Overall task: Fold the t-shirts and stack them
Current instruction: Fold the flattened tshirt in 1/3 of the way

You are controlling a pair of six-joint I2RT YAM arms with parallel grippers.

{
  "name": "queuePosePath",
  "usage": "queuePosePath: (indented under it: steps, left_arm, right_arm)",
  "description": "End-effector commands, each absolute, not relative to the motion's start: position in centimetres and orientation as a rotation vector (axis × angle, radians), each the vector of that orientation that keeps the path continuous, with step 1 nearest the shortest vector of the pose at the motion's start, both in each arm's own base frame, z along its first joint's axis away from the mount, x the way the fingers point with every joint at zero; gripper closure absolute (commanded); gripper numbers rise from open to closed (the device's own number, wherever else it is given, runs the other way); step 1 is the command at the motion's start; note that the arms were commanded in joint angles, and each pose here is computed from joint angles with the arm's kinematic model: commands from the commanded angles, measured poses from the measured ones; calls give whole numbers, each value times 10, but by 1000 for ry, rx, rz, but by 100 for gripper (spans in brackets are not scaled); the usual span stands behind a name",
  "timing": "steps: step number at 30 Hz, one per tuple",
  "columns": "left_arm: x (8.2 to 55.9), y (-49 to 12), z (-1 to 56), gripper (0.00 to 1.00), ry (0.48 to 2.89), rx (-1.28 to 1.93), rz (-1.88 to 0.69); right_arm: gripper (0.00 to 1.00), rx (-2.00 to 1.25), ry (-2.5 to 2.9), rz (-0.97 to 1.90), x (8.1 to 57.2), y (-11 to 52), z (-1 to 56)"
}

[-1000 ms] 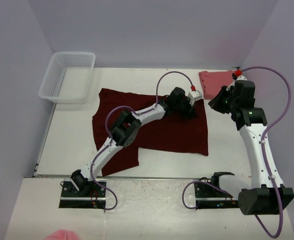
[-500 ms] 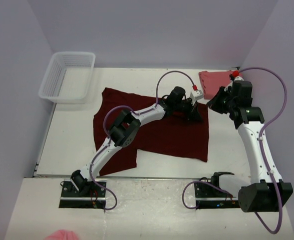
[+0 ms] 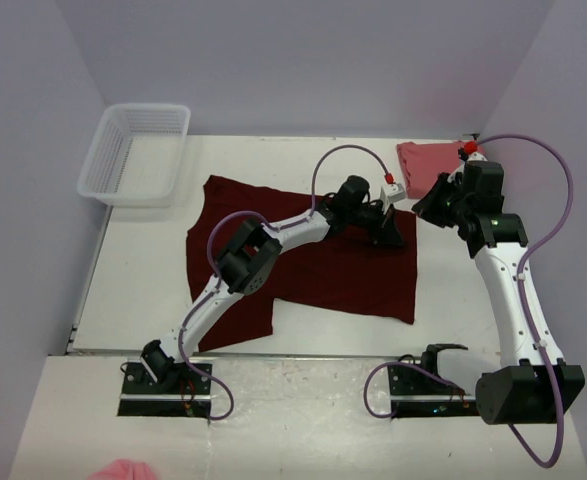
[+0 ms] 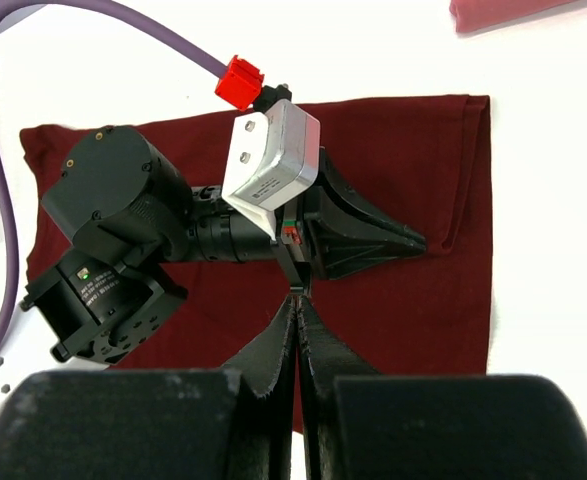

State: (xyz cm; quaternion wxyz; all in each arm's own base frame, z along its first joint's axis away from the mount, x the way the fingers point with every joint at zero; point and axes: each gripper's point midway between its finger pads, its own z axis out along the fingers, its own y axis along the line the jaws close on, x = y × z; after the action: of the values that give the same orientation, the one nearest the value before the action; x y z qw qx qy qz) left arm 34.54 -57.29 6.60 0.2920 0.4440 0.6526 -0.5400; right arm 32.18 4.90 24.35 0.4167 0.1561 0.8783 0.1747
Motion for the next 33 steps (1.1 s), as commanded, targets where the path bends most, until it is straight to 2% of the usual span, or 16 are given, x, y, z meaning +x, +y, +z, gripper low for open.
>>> queuePosePath:
  steps: [1, 2, 5, 6, 9, 11, 15, 17, 20, 21, 22, 28, 33]
  left_arm:
    - [338, -578, 102, 88, 1656, 1197, -1482]
    - [339, -578, 97, 77, 1670, 1195, -1475]
    - [341, -578, 100, 65, 1667, 1195, -1466]
    - [343, -577, 101, 57, 1672, 1192, -1453]
    - [346, -574, 121, 43, 1650, 1194, -1403]
    - [348, -569, 148, 36, 1613, 1201, -1347]
    - [366, -541, 172, 29, 1660, 1116, -1167]
    - [370, -526, 198, 29, 1653, 1069, -1129]
    - [387, -493, 201, 47, 1727, 972, -1037]
    - [402, -471, 185, 86, 1833, 902, -948]
    - [409, -460, 180, 100, 1876, 869, -920]
    - [457, -358, 106, 100, 2261, 544, -590]
    - [472, -303, 78, 100, 2351, 412, -424]
  right_arm:
    - [100, 366, 2163, 458, 327, 52, 256]
    - [100, 366, 2163, 462, 327, 52, 256]
    - [100, 359, 2166, 477, 327, 55, 253]
    - [100, 361, 2169, 479, 327, 55, 252]
    - [100, 359, 2177, 493, 328, 57, 250]
    - [100, 360, 2172, 497, 329, 58, 250]
    - [100, 355, 2153, 508, 330, 59, 257]
    - [100, 352, 2146, 506, 330, 59, 262]
    - [100, 342, 2132, 509, 328, 59, 268]
    - [100, 332, 2136, 521, 326, 61, 269]
    - [100, 325, 2141, 532, 325, 63, 269]
    - [100, 226, 2197, 626, 311, 95, 251]
    - [100, 135, 2315, 593, 299, 128, 216]
